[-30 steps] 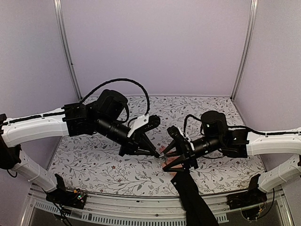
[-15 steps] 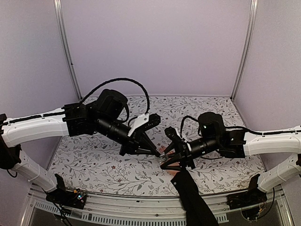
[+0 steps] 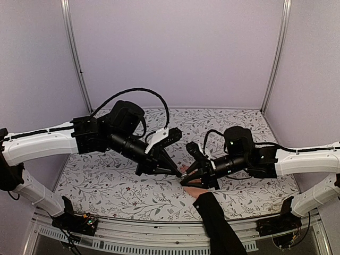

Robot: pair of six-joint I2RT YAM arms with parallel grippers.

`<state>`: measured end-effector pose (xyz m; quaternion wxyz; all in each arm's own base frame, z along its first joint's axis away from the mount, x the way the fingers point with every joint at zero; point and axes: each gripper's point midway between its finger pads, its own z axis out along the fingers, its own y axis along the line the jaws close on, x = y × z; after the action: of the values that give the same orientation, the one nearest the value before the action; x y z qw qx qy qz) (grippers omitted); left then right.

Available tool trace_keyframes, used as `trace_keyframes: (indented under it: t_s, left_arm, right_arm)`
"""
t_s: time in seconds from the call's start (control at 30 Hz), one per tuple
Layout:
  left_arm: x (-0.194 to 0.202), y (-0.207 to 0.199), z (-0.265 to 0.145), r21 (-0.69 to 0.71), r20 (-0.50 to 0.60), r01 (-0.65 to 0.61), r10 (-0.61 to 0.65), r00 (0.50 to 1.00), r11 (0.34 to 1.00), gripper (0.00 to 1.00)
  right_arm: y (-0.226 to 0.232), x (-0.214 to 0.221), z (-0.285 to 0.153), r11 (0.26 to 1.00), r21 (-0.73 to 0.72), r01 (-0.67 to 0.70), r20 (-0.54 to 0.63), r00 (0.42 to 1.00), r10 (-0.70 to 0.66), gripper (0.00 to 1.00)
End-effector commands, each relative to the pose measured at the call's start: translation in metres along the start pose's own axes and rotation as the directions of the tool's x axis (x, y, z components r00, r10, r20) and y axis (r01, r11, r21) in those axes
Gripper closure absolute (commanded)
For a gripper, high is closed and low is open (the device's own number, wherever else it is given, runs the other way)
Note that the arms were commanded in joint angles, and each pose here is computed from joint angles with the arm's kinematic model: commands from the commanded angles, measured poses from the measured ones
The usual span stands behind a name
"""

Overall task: Paint the nails
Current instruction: Pick up the nail polish bottle from the center of the board, then unscrew the nail polish bottle.

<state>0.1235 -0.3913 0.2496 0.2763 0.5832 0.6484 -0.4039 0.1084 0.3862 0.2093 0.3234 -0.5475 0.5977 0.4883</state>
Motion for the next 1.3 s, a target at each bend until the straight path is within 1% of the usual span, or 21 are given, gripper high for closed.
trace_keyframes:
  t_s: [0.0, 0.03, 0.1, 0.27, 0.37, 0.47, 0.57, 0.63, 0.73, 0.8, 0.9, 1.0, 1.07, 1.17, 1.27]
  left_arm:
    - [-0.009, 0.006, 0.0, -0.009, 0.031, -0.013, 0.013, 0.999, 1.0, 1.0]
    - [-0.009, 0.006, 0.0, -0.01, 0.033, -0.014, 0.014, 0.999, 1.0, 0.99]
    - [-0.008, 0.008, -0.001, -0.019, 0.038, -0.014, 0.015, 0.999, 1.0, 0.94]
    - [-0.011, 0.012, -0.011, -0.042, 0.094, -0.029, 0.033, 0.995, 0.999, 0.81]
    - [-0.019, 0.012, -0.02, -0.043, 0.14, -0.033, 0.038, 0.989, 0.999, 0.71]
    - [-0.027, 0.014, -0.032, -0.064, 0.196, -0.037, 0.049, 0.979, 0.997, 0.57]
    - [-0.035, 0.013, -0.047, -0.092, 0.262, -0.052, 0.075, 0.962, 0.994, 0.47]
    - [-0.033, 0.018, -0.054, -0.147, 0.28, -0.063, 0.102, 0.955, 0.987, 0.38]
    - [-0.024, 0.022, -0.057, -0.206, 0.272, -0.094, 0.15, 0.951, 0.974, 0.36]
    - [-0.024, 0.02, -0.059, -0.199, 0.276, -0.101, 0.155, 0.949, 0.975, 0.34]
    - [-0.026, 0.01, -0.057, -0.153, 0.28, -0.132, 0.171, 0.944, 0.979, 0.31]
    - [-0.03, -0.001, -0.057, -0.115, 0.295, -0.194, 0.22, 0.93, 0.974, 0.31]
    - [-0.033, -0.011, -0.057, -0.1, 0.317, -0.257, 0.275, 0.908, 0.961, 0.31]
    - [-0.039, -0.028, -0.056, -0.075, 0.343, -0.347, 0.351, 0.871, 0.935, 0.33]
    - [-0.044, -0.04, -0.052, -0.033, 0.344, -0.404, 0.39, 0.854, 0.914, 0.36]
  right_arm:
    - [0.007, -0.024, -0.004, 0.999, -0.011, 0.051, 0.056, 0.997, -0.05, 0.8]
    - [0.008, -0.025, -0.005, 0.999, -0.015, 0.052, 0.058, 0.997, -0.051, 0.83]
    - [0.009, -0.026, -0.005, 0.998, -0.021, 0.057, 0.061, 0.997, -0.056, 0.88]
    - [0.012, -0.028, -0.007, 0.997, -0.026, 0.071, 0.066, 0.995, -0.07, 0.94]
    - [0.013, -0.029, -0.009, 0.996, -0.022, 0.087, 0.076, 0.993, -0.085, 0.96]
    - [0.012, -0.033, -0.012, 0.995, -0.001, 0.101, 0.091, 0.991, -0.1, 0.96]
    - [0.01, -0.039, -0.015, 0.993, 0.031, 0.112, 0.104, 0.988, -0.114, 0.97]
    - [0.012, -0.042, -0.018, 0.991, 0.027, 0.131, 0.116, 0.984, -0.133, 1.0]
    - [0.011, -0.05, -0.024, 0.985, 0.068, 0.157, 0.139, 0.977, -0.165, 1.0]
    - [0.008, -0.055, -0.029, 0.98, 0.106, 0.166, 0.156, 0.971, -0.182, 1.0]
    - [0.014, -0.06, -0.038, 0.976, 0.114, 0.184, 0.184, 0.962, -0.202, 1.0]
    - [0.029, -0.06, -0.04, 0.974, 0.046, 0.223, 0.186, 0.956, -0.227, 1.0]
    - [0.04, -0.055, -0.037, 0.969, -0.027, 0.247, 0.172, 0.956, -0.238, 1.0]
    - [0.048, -0.045, -0.031, 0.964, -0.12, 0.237, 0.129, 0.967, -0.222, 1.0]
    - [0.053, -0.038, -0.025, 0.955, -0.193, 0.223, 0.089, 0.974, -0.209, 1.0]
